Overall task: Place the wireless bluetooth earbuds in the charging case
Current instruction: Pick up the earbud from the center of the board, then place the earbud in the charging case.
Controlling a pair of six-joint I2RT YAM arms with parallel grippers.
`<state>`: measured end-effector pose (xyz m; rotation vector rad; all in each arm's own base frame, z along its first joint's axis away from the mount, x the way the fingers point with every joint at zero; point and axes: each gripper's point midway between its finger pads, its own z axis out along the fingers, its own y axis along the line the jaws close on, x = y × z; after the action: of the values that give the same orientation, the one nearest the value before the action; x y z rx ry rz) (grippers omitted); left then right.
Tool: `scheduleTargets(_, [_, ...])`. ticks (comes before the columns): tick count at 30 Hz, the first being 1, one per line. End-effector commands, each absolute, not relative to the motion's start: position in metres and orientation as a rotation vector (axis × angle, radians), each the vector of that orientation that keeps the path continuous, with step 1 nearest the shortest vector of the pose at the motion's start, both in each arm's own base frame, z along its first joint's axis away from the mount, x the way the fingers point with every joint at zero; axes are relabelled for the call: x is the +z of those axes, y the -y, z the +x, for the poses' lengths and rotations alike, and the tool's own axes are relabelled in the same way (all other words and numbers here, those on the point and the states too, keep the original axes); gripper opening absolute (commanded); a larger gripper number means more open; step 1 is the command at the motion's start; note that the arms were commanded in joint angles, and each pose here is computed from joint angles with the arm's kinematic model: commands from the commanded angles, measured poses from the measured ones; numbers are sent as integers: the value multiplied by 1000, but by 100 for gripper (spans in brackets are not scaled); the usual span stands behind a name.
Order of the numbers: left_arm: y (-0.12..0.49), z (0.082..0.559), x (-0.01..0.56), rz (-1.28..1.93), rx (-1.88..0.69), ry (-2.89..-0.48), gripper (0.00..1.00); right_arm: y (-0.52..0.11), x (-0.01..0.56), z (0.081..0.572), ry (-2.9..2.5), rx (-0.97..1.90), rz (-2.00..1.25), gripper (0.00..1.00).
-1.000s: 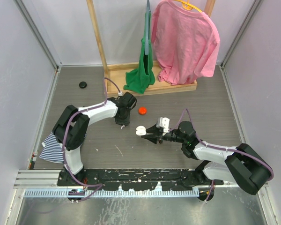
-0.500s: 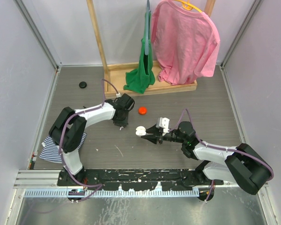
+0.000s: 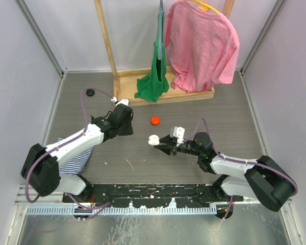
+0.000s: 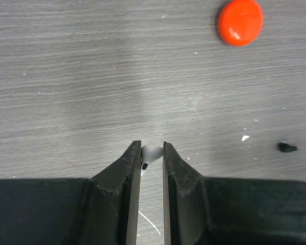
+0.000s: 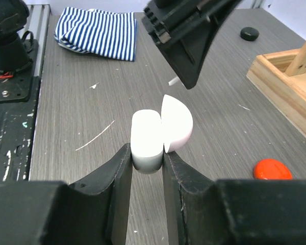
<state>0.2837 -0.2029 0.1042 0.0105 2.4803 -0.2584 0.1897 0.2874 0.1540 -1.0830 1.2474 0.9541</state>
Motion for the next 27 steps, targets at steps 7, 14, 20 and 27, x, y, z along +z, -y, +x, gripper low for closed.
scheduleTargets(7, [225, 285, 181, -138, -526, -2138, 16, -279, 182, 212, -1172, 830, -936, 15])
scheduleTargets(14, [244, 274, 211, -163, -642, -2013, 16, -271, 186, 219, -1167, 787, -867, 15])
scheduleTargets(20, [260, 263, 240, -195, -778, -1896, 16, -267, 187, 223, -1165, 774, -824, 15])
scheduleTargets(27, [277, 251, 263, -220, -881, -1765, 16, -265, 190, 224, -1161, 780, -788, 15])
